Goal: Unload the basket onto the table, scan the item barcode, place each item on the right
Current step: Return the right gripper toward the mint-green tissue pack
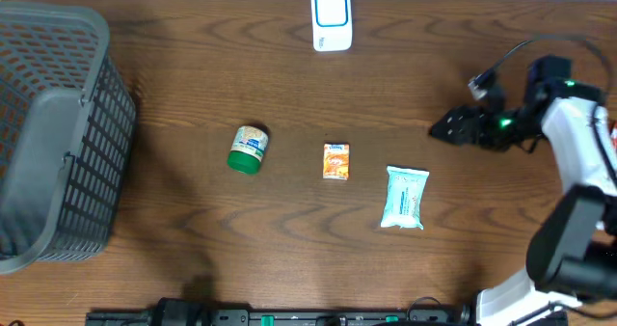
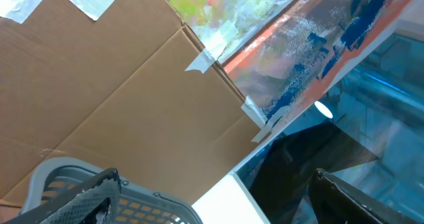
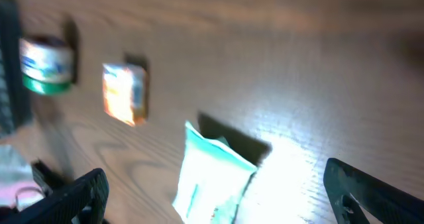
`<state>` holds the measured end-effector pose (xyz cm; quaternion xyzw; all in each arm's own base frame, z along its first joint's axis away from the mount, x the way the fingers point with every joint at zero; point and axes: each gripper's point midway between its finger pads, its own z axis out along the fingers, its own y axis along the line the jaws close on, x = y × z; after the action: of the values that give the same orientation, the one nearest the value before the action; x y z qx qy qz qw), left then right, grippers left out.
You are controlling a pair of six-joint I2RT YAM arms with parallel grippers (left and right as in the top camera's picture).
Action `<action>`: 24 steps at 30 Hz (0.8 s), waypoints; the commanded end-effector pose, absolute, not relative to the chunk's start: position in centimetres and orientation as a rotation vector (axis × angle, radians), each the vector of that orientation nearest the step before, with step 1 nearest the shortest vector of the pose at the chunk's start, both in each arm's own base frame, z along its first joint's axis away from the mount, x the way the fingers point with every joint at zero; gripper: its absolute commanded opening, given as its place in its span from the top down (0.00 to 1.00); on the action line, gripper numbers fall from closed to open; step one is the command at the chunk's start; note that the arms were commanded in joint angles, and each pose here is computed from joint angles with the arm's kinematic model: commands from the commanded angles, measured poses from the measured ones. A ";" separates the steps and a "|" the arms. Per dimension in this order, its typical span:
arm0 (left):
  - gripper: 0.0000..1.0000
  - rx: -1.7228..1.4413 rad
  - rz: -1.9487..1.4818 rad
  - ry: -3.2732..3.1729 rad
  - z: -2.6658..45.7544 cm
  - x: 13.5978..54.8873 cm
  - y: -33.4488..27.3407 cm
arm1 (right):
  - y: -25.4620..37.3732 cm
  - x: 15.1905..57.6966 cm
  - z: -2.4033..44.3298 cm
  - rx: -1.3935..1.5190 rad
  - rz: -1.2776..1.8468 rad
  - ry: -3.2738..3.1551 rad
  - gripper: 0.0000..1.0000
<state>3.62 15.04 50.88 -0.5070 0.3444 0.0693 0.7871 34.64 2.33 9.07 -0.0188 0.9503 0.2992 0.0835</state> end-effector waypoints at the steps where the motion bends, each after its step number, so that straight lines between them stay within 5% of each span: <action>1: 0.09 -1.094 0.152 0.739 50.9 3.7 15.0 | 1.9 33.5 5.7 -0.093 0.839 2.937 0.01; 9: 0.09 -1.094 0.152 0.739 50.9 3.7 15.0 | 3.7 31.6 -0.2 -0.210 0.978 3.024 0.10; 24: 0.09 -1.094 0.152 0.739 50.9 3.7 15.0 | 8.3 26.5 -3.5 -0.577 1.129 3.111 0.32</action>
<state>3.60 15.04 50.91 -0.5071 0.3437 0.0687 0.7874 30.63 9.61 1.32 -0.1351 0.9049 0.4029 -0.0232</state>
